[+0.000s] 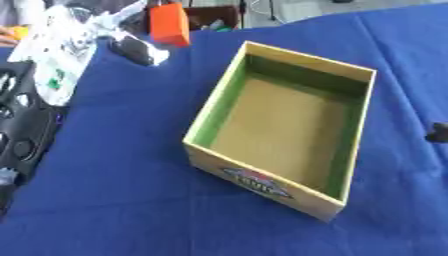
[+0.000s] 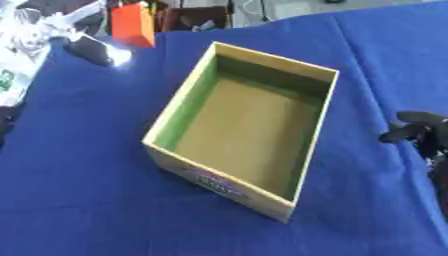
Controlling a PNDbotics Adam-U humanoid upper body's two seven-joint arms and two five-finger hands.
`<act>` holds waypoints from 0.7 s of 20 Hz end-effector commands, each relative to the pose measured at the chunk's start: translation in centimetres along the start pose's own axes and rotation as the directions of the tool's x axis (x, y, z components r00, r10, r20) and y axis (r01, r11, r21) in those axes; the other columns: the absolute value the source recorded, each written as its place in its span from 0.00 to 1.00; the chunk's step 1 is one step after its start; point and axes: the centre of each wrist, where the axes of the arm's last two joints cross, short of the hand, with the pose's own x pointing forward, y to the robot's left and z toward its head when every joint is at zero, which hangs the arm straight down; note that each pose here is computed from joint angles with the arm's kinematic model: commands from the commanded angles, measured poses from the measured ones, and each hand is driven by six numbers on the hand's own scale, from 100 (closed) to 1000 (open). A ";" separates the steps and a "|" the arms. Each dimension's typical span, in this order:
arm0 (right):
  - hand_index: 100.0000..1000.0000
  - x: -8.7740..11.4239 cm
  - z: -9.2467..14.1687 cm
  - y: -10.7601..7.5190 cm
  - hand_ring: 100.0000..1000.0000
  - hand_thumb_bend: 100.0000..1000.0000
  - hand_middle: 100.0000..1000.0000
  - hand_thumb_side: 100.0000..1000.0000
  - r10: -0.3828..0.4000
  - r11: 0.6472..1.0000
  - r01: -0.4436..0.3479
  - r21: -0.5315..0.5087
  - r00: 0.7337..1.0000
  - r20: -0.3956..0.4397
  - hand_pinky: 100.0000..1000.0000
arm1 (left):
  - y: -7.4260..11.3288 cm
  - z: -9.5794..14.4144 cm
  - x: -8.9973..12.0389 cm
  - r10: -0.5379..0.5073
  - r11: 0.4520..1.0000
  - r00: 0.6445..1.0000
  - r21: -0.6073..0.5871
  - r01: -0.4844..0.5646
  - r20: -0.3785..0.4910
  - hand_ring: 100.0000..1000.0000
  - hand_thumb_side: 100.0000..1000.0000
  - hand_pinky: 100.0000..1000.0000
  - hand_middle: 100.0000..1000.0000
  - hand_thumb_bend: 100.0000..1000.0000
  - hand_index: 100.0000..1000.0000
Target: Pick up objects on the table and place them in the box.
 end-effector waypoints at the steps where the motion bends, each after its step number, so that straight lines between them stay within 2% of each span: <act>1: 0.74 0.7 -0.2 -0.4 0.60 0.00 0.47 0.91 0.012 1.000 -0.012 0.004 1.000 0.021 0.87 | 2.6 0.9 1.3 -0.024 0.999 0.999 0.050 0.022 0.045 0.16 0.24 0.00 0.32 0.00 0.50; 4: 0.74 0.7 -0.2 -0.5 0.60 0.00 0.47 0.91 0.010 1.000 -0.010 0.005 1.000 0.021 0.87 | 3.2 1.2 2.3 -0.024 0.998 0.997 0.053 0.021 0.069 0.16 0.24 0.00 0.32 0.00 0.49; 9: 0.75 0.7 -0.2 -0.5 0.60 0.00 0.47 0.91 0.003 1.000 -0.003 0.003 1.000 0.021 0.87 | 4.2 1.3 6.3 -0.018 0.997 0.977 0.082 0.000 0.214 0.15 0.23 0.00 0.32 0.00 0.49; 14: 0.75 0.8 -0.1 -1.1 0.61 0.00 0.48 0.91 0.007 0.998 -0.005 -0.059 1.000 0.027 0.87 | 3.2 0.9 10.6 -0.022 0.998 0.954 0.060 0.004 0.298 0.17 0.22 0.00 0.33 0.00 0.50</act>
